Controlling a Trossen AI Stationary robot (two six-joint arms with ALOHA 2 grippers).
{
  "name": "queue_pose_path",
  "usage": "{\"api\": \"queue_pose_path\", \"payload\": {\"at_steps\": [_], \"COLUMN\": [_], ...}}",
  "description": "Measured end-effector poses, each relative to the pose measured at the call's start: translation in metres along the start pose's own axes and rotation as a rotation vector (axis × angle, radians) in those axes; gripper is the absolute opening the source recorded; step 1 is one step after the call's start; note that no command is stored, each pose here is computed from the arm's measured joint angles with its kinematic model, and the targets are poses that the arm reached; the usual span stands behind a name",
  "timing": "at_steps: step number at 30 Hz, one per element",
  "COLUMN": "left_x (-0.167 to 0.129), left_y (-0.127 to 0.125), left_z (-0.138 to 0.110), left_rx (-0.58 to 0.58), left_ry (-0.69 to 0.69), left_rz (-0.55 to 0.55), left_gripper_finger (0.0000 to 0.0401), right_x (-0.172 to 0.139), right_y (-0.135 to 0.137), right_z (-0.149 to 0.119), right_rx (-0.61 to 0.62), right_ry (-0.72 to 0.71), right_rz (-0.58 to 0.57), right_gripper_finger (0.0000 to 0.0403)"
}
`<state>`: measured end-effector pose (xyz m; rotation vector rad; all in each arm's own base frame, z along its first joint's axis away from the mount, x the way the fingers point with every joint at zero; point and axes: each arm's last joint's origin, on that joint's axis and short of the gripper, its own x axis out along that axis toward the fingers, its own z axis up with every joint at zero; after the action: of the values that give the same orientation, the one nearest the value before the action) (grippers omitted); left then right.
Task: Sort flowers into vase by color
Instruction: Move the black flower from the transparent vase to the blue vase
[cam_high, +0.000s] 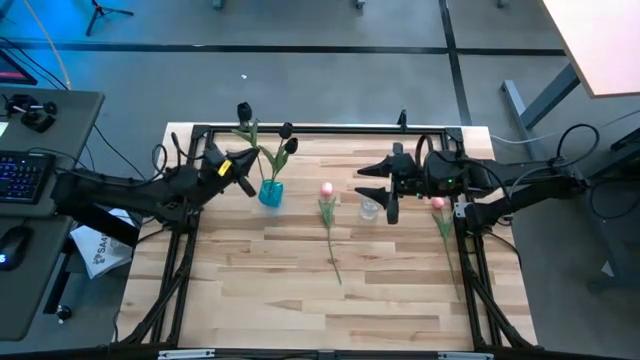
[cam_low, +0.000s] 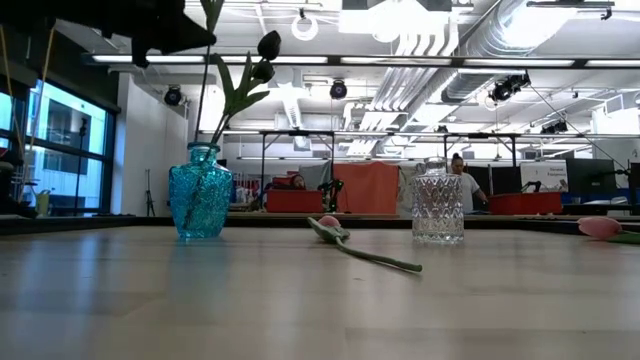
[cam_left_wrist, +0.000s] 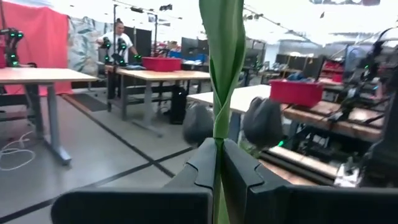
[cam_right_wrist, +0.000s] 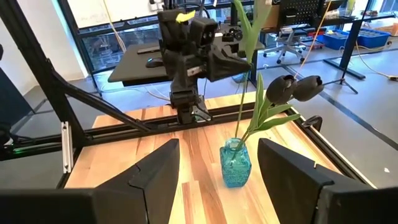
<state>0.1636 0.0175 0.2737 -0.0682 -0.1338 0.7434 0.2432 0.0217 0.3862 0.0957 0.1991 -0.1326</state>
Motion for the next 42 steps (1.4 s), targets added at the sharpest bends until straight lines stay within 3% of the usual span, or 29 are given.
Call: {"api": "queue_pose_path", "payload": {"at_steps": [6,11,19,24,34,42], "left_x": [0.003,0.005,0.005,0.004,-0.004,-0.012], "left_y": [0.003,-0.001,0.0,0.0,0.006,0.008], "left_z": [-0.018,-0.017,-0.024,-0.022,-0.021,-0.024], "left_rx": [-0.07,-0.104,-0.085,-0.114,-0.163,-0.228], "left_ry": [0.054,0.038,0.091,0.09,0.137,0.224], "left_rz": [0.024,-0.032,0.005,-0.024,-0.066,-0.178], "left_gripper_finger": [0.0,0.0,0.0009,0.0052,0.0176,0.0221], "right_x": [0.0,0.0,0.0,-0.003,-0.018,-0.022], "right_y": [0.0,0.0,0.0,0.0,-0.003,-0.004], "right_z": [0.0,0.0,0.0,0.001,0.009,0.01], "right_rx": [0.0,0.001,0.0,-0.001,0.011,0.015], "right_ry": [-0.001,-0.001,-0.001,-0.008,-0.055,-0.064], "right_rz": [0.0,0.0,0.0,0.002,0.008,0.009], "right_gripper_finger": [0.0211,0.0211,0.0211,0.0211,0.0211,0.0211]}}
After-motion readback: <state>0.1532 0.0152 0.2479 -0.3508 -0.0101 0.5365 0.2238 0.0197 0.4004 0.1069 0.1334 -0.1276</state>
